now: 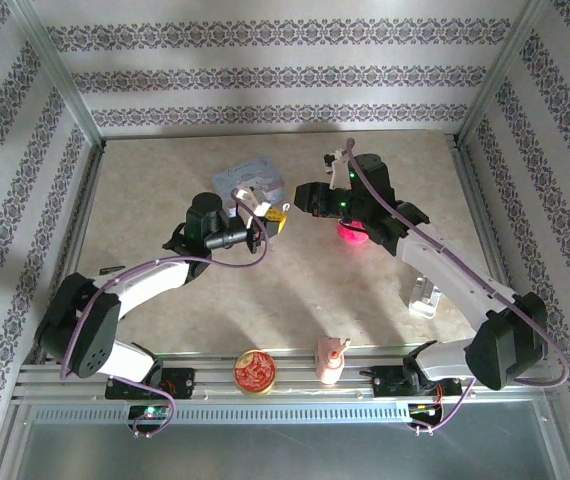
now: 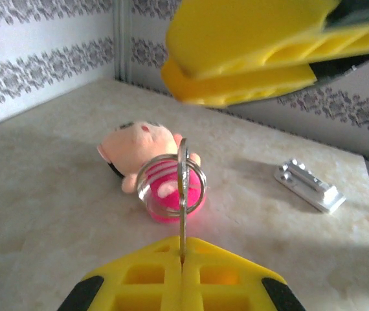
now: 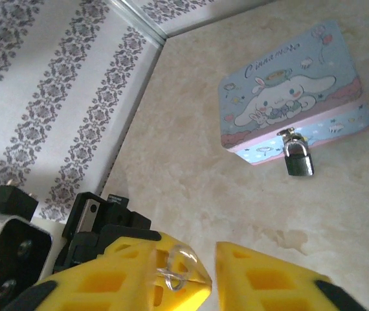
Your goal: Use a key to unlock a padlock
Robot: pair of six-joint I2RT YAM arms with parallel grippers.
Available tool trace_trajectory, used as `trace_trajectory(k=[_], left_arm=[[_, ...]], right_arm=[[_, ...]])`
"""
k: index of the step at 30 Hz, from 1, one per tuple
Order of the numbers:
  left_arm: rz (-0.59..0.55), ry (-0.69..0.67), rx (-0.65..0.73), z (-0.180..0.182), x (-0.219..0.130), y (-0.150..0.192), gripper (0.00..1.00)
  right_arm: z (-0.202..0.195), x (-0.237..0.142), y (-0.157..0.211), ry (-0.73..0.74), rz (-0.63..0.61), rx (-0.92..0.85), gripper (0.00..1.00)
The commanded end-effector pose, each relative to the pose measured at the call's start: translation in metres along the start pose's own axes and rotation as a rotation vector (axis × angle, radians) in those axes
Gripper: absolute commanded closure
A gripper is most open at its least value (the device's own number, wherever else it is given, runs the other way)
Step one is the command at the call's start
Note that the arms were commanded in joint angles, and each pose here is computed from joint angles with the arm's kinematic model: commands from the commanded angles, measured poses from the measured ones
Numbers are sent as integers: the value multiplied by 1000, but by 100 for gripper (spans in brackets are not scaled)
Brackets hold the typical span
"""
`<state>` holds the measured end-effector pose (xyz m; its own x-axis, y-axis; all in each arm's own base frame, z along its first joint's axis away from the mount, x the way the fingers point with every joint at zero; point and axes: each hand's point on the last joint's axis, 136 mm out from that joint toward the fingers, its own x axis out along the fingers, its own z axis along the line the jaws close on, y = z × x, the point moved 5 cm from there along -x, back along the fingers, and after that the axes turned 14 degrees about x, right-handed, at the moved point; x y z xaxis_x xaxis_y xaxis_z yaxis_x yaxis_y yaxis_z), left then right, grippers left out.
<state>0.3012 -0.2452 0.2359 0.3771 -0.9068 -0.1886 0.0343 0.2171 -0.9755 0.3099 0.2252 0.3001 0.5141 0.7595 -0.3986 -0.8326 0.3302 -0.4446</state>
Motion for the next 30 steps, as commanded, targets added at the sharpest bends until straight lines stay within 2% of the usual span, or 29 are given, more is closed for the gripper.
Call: trace_trajectory(k=[1, 3, 10, 19, 30], left_arm=[[139, 136, -72, -24, -6, 14, 100], [151, 169, -80, -29, -10, 12, 100], [169, 219, -65, -38, -19, 3, 100], [143, 242, -52, -41, -22, -5, 100], [112, 247, -49, -40, -23, -12, 100]], right_arm=[[11, -8, 5, -90, 44, -119, 61], [14, -9, 9, -128, 80, -165, 56], [18, -9, 29, -239, 214, -292, 56], [1, 1, 49, -261, 323, -276, 56], [-12, 9, 61, -246, 376, -251, 61]])
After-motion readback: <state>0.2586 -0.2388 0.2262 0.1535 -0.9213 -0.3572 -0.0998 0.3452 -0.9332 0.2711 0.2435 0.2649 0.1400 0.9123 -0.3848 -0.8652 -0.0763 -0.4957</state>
